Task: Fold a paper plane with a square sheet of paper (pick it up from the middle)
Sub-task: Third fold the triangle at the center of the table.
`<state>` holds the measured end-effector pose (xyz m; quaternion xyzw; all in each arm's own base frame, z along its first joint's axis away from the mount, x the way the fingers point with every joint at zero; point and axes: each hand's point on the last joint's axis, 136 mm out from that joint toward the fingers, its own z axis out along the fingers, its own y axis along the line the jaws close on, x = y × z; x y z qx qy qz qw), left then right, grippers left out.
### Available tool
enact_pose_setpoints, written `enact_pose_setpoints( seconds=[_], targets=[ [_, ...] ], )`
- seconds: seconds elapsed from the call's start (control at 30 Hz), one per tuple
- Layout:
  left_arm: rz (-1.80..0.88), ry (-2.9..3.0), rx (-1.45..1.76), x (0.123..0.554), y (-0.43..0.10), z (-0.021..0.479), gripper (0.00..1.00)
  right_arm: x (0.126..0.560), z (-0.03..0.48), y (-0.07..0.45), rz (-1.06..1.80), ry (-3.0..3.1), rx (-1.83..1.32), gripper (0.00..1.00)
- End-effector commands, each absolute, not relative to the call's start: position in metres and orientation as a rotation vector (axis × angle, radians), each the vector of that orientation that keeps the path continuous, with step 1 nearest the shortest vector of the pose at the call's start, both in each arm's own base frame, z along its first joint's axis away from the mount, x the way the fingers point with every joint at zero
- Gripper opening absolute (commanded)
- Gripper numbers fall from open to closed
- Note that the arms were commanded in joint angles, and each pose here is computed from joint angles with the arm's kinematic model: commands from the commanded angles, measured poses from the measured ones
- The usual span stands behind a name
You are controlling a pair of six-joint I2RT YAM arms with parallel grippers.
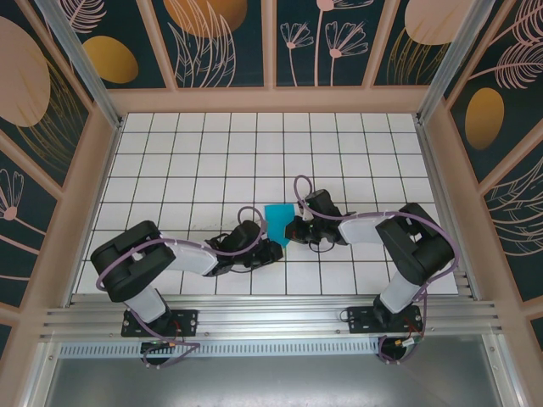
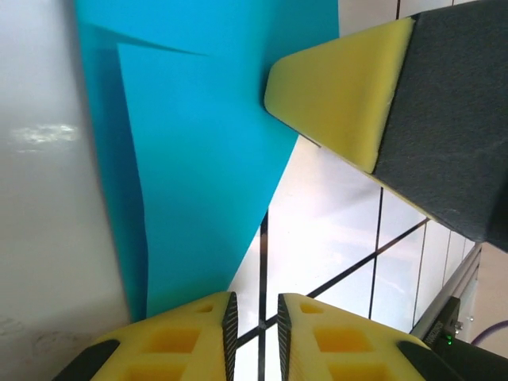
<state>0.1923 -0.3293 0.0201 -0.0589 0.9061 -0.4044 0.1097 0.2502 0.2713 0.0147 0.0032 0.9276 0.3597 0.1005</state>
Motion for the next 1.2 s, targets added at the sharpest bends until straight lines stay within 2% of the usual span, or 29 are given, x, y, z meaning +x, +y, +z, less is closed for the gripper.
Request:
enact_pose_setpoints(
  seconds=[0.0, 0.5, 0.87, 1.17],
  targets=[
    [-1.031, 2.752, -0.208, 0.181, -0.301, -0.007, 0.25, 0.234, -0.032, 0.235, 0.780, 2.901, 0.112, 0.03],
    [-1.153, 2.854, -0.195, 0.150, -0.298, -0.016, 0.25, 0.235, -0.032, 0.232, 0.745, 2.906, 0.114, 0.03],
    [-1.089, 2.936, -0.197, 0.129, -0.275, -0.018, 0.27, 0.235, -0.031, 0.231, 0.742, 2.902, 0.118, 0.03],
    [-1.210, 2.610, -0.151, 0.176, -0.301, 0.067, 0.29, 0.236, -0.029, 0.233, 0.757, 2.894, 0.120, 0.03]
  ],
)
